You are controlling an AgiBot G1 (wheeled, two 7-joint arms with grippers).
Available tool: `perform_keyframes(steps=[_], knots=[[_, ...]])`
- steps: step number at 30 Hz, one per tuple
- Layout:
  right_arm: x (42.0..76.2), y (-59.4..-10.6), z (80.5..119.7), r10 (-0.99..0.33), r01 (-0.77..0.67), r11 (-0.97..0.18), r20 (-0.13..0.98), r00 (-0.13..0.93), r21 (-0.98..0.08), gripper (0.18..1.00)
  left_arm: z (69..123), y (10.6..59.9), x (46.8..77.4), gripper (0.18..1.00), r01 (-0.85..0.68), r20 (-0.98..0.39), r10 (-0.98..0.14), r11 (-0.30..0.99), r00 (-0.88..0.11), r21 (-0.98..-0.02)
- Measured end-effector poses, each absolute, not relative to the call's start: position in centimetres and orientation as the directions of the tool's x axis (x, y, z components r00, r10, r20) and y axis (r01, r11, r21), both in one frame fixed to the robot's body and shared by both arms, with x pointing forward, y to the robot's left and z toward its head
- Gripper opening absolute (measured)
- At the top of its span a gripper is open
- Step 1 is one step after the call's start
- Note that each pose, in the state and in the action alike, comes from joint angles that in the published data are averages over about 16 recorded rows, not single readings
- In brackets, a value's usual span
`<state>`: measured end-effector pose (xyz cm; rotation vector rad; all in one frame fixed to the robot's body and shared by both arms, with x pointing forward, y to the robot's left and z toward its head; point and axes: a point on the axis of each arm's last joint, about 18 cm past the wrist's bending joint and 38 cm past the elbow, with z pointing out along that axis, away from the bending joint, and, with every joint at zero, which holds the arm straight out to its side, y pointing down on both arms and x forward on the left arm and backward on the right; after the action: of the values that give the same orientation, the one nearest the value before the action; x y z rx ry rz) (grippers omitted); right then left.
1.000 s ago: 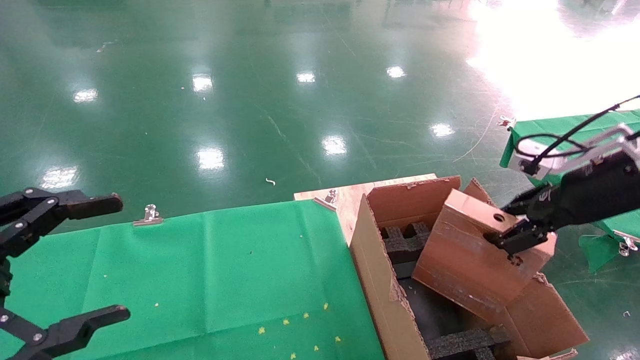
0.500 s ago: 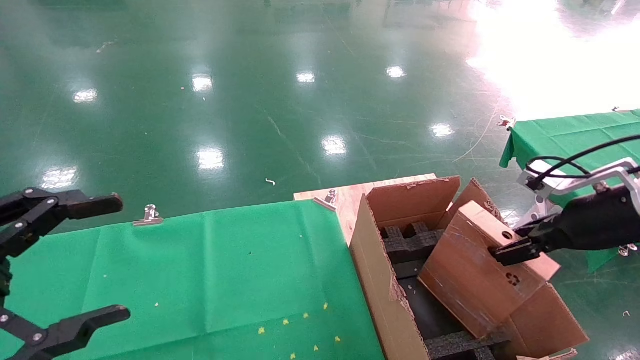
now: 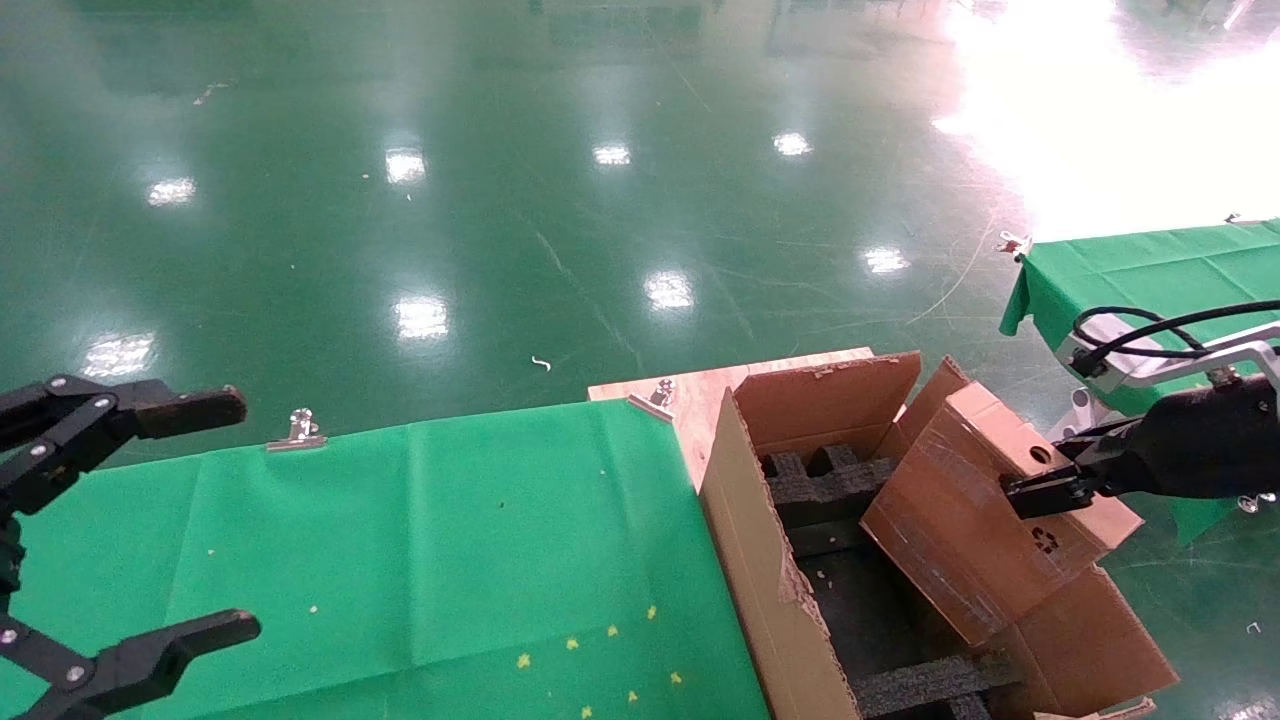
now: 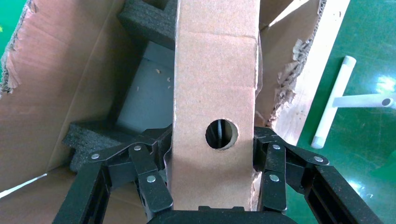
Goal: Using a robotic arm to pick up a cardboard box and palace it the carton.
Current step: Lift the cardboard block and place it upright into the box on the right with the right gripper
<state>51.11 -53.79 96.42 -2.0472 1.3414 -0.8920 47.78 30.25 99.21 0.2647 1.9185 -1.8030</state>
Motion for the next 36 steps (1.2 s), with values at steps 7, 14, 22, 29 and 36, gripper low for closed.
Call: perform_keyframes(steps=[7,14,22,29,36], knots=[[51.4,-53.8,96.4,-0.933,-0.584,-0.352,0.226,0.279,-0.732,0.372,99.2,30.2,47.8,1.001,0.46,-0.473,-0.188,0.108,-0.861,-0.881],[52.1,-53.9,96.0,-0.952,-0.602,-0.303,0.201,0.233,-0.739,0.367,99.2,30.3,47.8,1.001,0.46,-0.473,-0.188,0.108,-0.861,-0.881],[53.0,-54.2,95.1,-0.974,-0.623,-0.226,0.181,0.135,-0.749,0.359,99.2,30.3,47.8,1.001,0.46,-0.473,-0.188,0.108,-0.861,-0.881],[53.4,-54.4,94.4,-0.98,-0.63,-0.184,0.189,0.061,-0.755,0.354,99.2,30.3,47.8,1.001,0.46,-0.473,-0.188,0.108,-0.861,-0.881],[53.6,-54.0,93.7,-0.978,-0.633,-0.171,0.206,0.019,-0.755,0.35,99.2,30.3,47.8,1.001,0.46,-0.473,-0.188,0.108,-0.861,-0.881]])
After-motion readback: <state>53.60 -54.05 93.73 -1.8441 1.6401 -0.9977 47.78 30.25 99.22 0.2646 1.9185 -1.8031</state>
